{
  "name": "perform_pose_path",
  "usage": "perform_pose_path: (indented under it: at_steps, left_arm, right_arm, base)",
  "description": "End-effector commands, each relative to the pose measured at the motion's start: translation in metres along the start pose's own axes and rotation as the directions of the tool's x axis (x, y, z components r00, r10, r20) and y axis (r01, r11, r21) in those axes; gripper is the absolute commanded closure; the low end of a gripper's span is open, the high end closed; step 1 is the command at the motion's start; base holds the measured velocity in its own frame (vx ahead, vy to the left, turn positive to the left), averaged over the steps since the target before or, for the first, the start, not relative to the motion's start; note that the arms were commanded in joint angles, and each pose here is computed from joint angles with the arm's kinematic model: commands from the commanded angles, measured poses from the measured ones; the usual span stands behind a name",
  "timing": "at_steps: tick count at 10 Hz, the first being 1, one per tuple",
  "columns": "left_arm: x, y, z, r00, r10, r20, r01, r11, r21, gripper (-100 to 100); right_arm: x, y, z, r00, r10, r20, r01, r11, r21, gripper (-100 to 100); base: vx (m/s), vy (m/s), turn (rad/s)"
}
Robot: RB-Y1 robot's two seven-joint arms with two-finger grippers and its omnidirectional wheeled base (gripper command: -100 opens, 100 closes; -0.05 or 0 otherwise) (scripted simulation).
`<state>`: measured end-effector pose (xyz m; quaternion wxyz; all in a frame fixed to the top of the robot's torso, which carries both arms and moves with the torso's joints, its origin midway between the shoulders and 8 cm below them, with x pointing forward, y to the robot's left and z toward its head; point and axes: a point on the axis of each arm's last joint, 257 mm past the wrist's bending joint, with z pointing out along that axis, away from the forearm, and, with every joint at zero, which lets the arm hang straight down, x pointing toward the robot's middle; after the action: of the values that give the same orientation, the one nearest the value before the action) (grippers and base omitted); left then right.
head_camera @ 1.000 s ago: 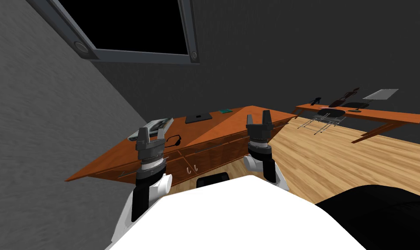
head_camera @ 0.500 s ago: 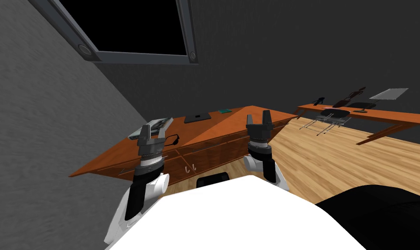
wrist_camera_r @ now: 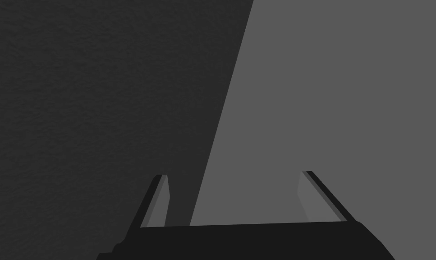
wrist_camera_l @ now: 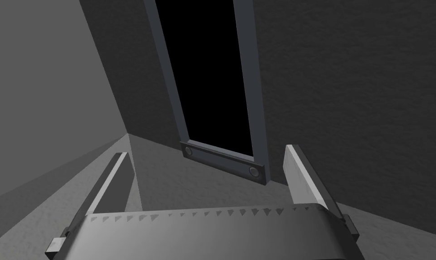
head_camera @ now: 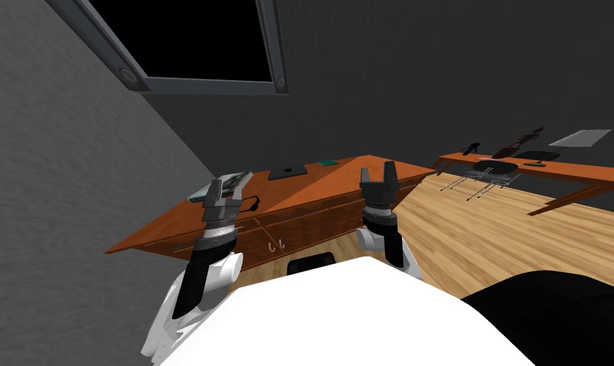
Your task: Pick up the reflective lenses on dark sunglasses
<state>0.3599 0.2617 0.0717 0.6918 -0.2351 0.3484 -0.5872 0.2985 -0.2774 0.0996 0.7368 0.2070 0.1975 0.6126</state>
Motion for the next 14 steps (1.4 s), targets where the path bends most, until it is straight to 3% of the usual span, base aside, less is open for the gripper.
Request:
perform_pose_path:
  at_steps: [1,8,14]
  left_arm:
    - [-0.002,0.008,0.002,1.000,-0.006,-0.001,0.006,0.999,-0.038,-100]
    - [-0.013,0.031,0.013,0.999,-0.036,-0.013,0.033,0.988,-0.151,-100]
    - [-0.023,0.053,0.019,0.999,-0.052,-0.008,0.048,0.966,-0.255,-100]
  right_arm:
    - [0.000,0.000,0.000,1.000,0.000,0.000,0.000,1.000,0.000,0]
    - [0.000,0.000,0.000,1.000,0.000,0.000,0.000,1.000,0.000,0]
    - [0.000,0.000,0.000,1.000,0.000,0.000,0.000,1.000,0.000,0]
  base:
    - [-0.009,-0.061,0.027]
    - [-0.012,-0.045,0.020]
    - [-0.010,-0.038,0.016]
